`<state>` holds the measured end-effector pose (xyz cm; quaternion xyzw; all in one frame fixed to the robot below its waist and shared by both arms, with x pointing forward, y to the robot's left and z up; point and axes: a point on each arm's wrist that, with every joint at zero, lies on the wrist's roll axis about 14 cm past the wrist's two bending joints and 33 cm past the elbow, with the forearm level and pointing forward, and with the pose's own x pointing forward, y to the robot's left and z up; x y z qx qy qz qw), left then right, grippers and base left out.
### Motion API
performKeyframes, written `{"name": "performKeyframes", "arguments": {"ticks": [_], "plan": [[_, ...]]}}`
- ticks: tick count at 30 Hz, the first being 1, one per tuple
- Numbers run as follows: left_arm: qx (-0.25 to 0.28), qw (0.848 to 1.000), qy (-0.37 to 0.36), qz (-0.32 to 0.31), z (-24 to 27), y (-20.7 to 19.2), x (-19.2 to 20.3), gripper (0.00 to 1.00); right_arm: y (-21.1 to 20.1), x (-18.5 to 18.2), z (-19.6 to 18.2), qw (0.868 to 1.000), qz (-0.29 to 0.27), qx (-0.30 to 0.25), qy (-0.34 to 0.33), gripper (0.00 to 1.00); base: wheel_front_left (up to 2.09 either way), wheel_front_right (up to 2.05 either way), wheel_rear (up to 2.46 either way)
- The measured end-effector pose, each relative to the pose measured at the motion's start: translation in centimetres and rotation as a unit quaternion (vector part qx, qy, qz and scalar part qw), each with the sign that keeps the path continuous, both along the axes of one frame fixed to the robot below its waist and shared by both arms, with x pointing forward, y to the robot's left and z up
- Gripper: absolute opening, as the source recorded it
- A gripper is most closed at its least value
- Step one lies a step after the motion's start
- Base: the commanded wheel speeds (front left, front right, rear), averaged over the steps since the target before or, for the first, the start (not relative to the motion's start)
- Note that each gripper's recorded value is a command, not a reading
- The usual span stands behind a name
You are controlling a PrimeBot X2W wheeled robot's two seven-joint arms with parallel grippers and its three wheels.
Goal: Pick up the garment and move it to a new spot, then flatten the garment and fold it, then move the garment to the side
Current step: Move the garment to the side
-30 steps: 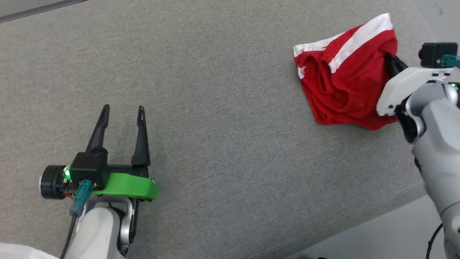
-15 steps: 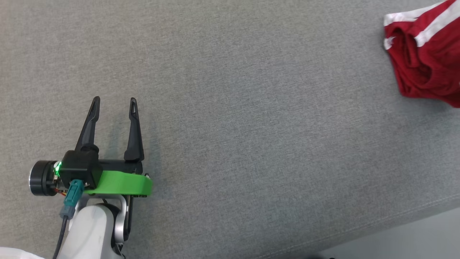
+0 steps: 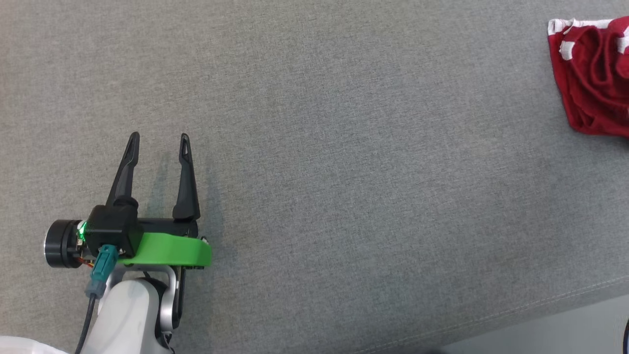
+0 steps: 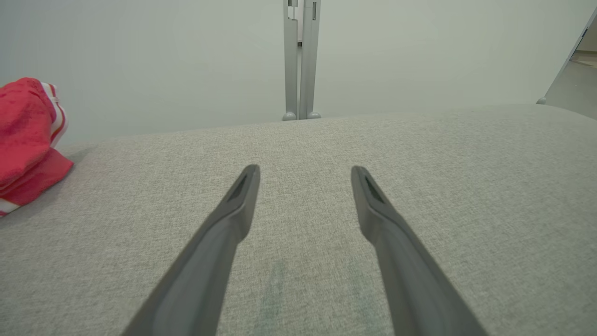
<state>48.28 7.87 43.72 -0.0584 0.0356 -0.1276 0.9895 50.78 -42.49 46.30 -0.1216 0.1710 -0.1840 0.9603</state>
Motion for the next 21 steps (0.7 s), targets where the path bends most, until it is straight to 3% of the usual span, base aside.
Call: {"name": "performKeyframes", "arguments": {"ticks": [10,21], "plan": [[-0.026,1.0,-0.014,0.011,1.5,-0.1,0.1,1.0,6.1,2.5,2.5,0.996,0.079,-0.002,-0.042,1.0,0.0,0.0,0.0],[-0.042,0.997,-0.019,0.059,3.5,2.1,-1.9,1.0,14.9,1.4,5.3,0.978,0.162,0.058,-0.118,1.0,0.0,0.0,0.0]]}}
